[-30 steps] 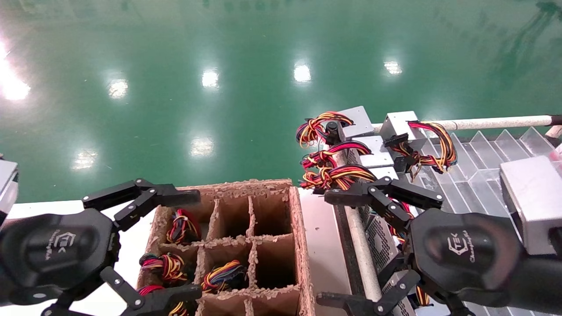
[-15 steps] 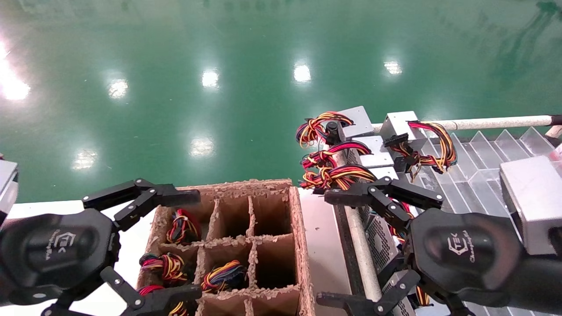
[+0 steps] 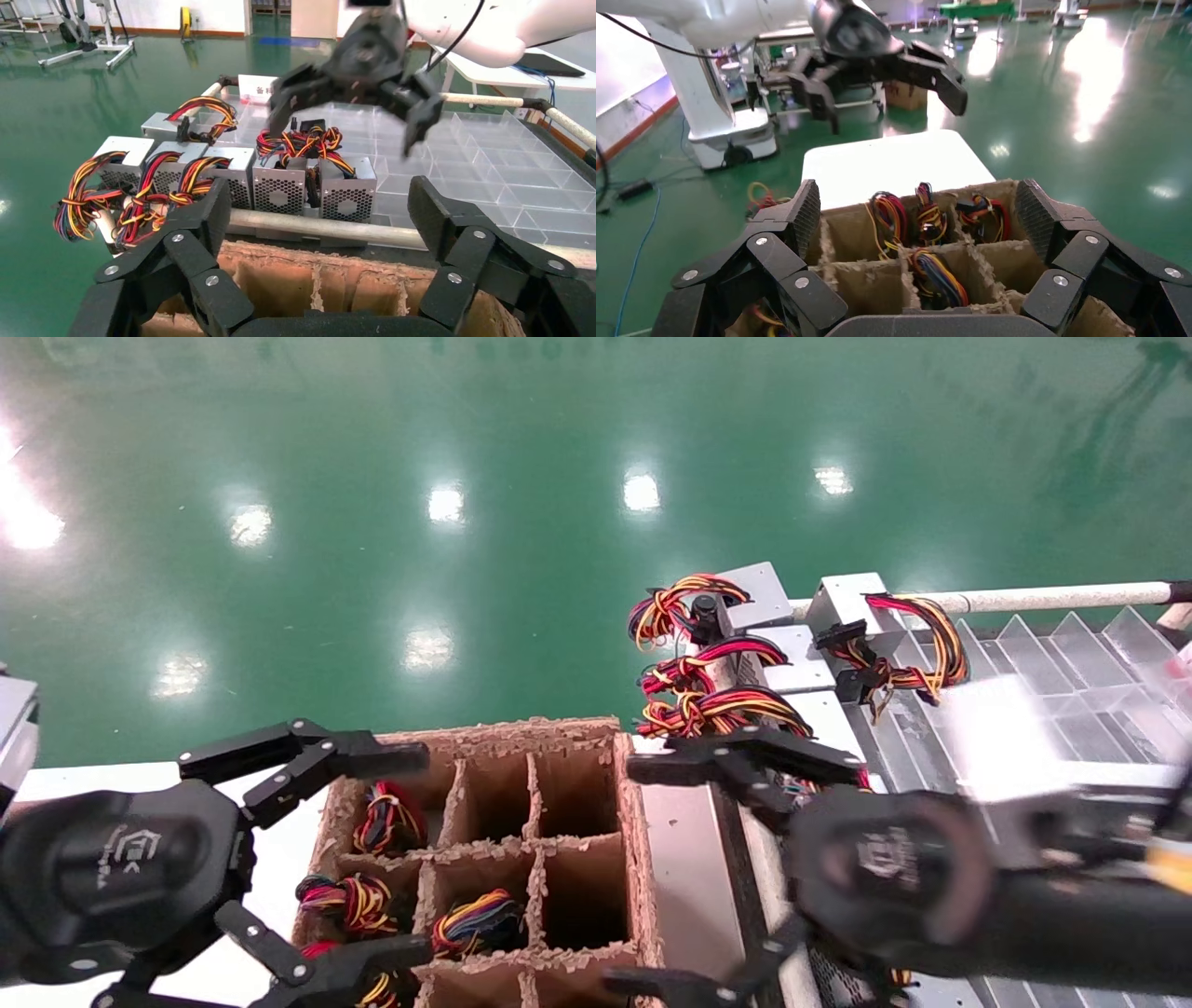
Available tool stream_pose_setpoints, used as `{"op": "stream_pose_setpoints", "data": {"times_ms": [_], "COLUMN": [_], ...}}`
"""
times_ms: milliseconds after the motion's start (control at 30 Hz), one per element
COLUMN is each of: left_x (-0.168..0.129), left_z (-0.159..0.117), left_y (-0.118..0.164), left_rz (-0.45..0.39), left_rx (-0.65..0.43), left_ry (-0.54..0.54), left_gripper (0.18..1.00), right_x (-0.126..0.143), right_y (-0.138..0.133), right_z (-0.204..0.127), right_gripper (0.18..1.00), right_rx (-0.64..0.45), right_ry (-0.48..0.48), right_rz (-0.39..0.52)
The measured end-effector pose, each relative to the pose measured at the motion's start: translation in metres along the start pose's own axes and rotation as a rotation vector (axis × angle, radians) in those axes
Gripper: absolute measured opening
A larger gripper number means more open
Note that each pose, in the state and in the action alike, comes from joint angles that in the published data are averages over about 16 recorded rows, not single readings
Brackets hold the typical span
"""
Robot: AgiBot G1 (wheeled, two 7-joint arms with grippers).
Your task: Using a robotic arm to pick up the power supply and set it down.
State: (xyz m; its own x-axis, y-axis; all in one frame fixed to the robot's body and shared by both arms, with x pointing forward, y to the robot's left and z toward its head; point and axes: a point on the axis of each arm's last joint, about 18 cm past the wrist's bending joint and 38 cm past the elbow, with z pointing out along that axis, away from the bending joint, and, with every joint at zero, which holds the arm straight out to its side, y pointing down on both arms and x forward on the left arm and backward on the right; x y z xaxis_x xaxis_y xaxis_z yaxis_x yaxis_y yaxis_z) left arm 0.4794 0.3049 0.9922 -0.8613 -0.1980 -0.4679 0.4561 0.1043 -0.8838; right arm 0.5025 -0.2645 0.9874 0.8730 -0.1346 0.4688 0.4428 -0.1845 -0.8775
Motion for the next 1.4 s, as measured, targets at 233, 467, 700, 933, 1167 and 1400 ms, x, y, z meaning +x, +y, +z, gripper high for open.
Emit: {"op": "stream_pose_setpoints", "data": {"times_ms": [233,467,700,933,1167,1400], "left_x": [0.000,0.000,0.000,0.000,0.000,0.000], "left_z": [0.000,0.000,0.000,0.000,0.000,0.000], "left_y": [0.000,0.000,0.000,0.000,0.000,0.000], "left_rz": [0.000,0.000,0.000,0.000,0.000,0.000], "left_rx": [0.000,0.000,0.000,0.000,0.000,0.000], "left_ry": [0.000,0.000,0.000,0.000,0.000,0.000], "left_gripper": [0.894,0.771,0.612,0.444,0.320,0.239], "right_x": [0.027,0.055,0.072,0.080,0.083,0.086], "right_y": [0.014,0.029,0.043,0.050,0.053,0.053], "right_z": [0.047,0.092,0.123,0.140,0.147,0.150], "right_gripper": [1.000,1.000,1.000,0.987,0.942,0.857], "right_rx": [-0.125,-0.234,-0.296,-0.327,-0.344,-0.360], "right_ry": [-0.025,-0.061,-0.109,-0.155,-0.190,-0.207], "right_rz": [-0.006,-0.018,-0.024,-0.028,-0.032,-0.039]}}
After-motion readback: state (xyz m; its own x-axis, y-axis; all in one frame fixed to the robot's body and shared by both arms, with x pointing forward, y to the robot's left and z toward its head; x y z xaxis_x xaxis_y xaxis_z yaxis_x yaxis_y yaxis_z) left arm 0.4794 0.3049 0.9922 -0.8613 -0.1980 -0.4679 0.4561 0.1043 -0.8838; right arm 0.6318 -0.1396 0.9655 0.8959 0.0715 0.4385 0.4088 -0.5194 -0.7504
